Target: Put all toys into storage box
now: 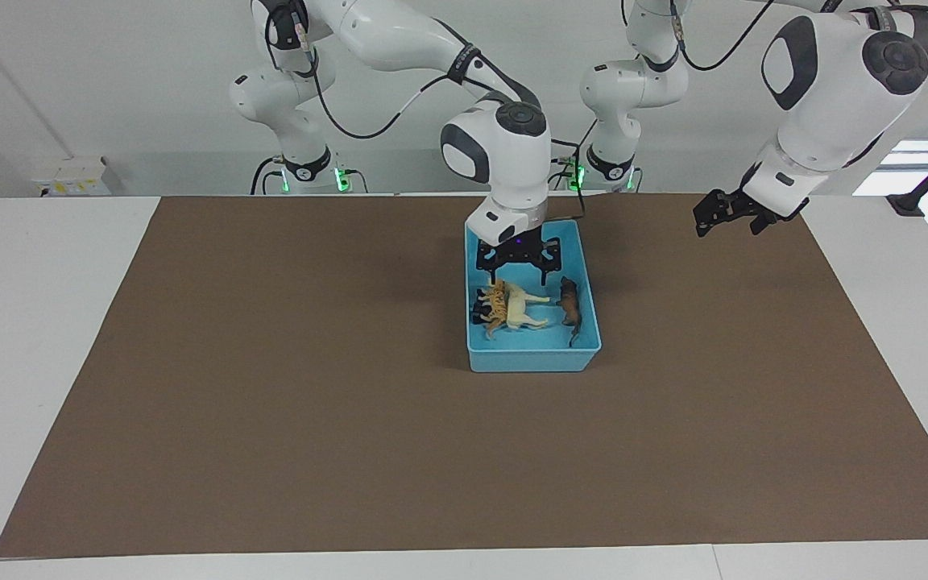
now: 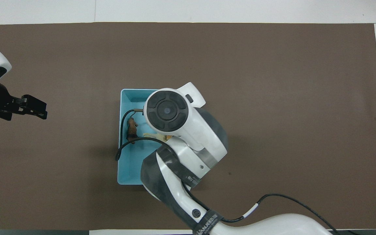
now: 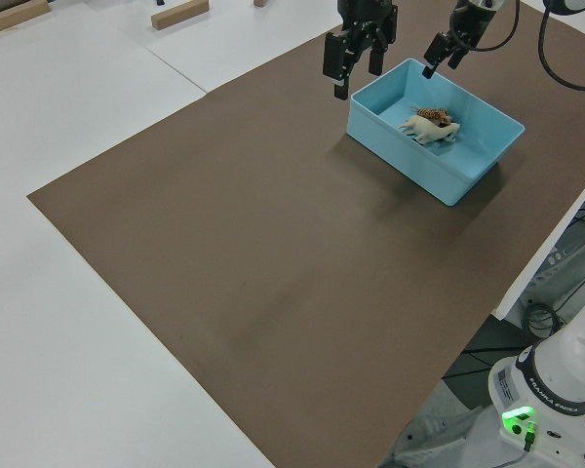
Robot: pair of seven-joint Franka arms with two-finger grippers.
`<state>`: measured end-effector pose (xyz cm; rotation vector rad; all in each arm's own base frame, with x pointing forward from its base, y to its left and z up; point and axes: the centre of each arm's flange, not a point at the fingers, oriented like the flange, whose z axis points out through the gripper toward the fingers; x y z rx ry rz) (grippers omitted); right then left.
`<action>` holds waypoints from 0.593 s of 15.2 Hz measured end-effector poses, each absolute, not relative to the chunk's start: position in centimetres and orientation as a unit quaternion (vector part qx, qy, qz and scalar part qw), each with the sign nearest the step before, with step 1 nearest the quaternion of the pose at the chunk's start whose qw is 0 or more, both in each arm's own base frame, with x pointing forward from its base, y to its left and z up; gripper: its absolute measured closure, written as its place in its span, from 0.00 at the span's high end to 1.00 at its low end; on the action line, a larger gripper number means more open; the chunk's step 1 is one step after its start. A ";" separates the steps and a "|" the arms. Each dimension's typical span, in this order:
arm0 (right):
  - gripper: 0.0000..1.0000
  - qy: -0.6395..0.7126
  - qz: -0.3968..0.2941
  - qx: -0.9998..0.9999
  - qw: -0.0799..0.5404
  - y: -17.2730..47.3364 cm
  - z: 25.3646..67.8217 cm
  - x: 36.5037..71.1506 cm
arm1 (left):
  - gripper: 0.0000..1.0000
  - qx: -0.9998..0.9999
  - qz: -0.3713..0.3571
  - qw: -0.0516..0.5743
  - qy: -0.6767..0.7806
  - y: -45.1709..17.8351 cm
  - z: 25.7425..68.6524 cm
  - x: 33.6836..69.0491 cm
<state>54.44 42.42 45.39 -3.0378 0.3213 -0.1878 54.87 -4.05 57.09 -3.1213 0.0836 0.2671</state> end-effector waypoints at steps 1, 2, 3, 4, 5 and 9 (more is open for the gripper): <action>1.00 0.108 -0.067 -0.991 0.039 39.2 46.9 56.3 | 1.00 -0.996 0.082 0.004 0.031 -4.4 57.2 54.9; 1.00 0.100 -0.072 -0.992 0.035 35.4 48.5 58.1 | 1.00 -0.996 0.077 0.004 0.035 -4.9 57.2 55.0; 1.00 0.088 -0.077 -0.993 0.031 30.9 50.0 60.0 | 1.00 -0.996 0.075 0.004 0.039 -5.4 57.3 55.0; 1.00 0.076 -0.083 -0.993 0.026 26.0 51.4 61.7 | 1.00 -0.996 0.075 0.004 0.042 -5.7 57.3 55.0; 1.00 0.060 -0.090 -0.994 0.020 21.0 52.5 63.2 | 1.00 -0.996 0.075 0.004 0.043 -5.8 57.3 55.0; 1.00 0.003 -0.079 -0.997 -0.008 4.8 54.4 65.0 | 1.00 -0.996 0.072 0.004 0.046 -5.8 57.6 55.0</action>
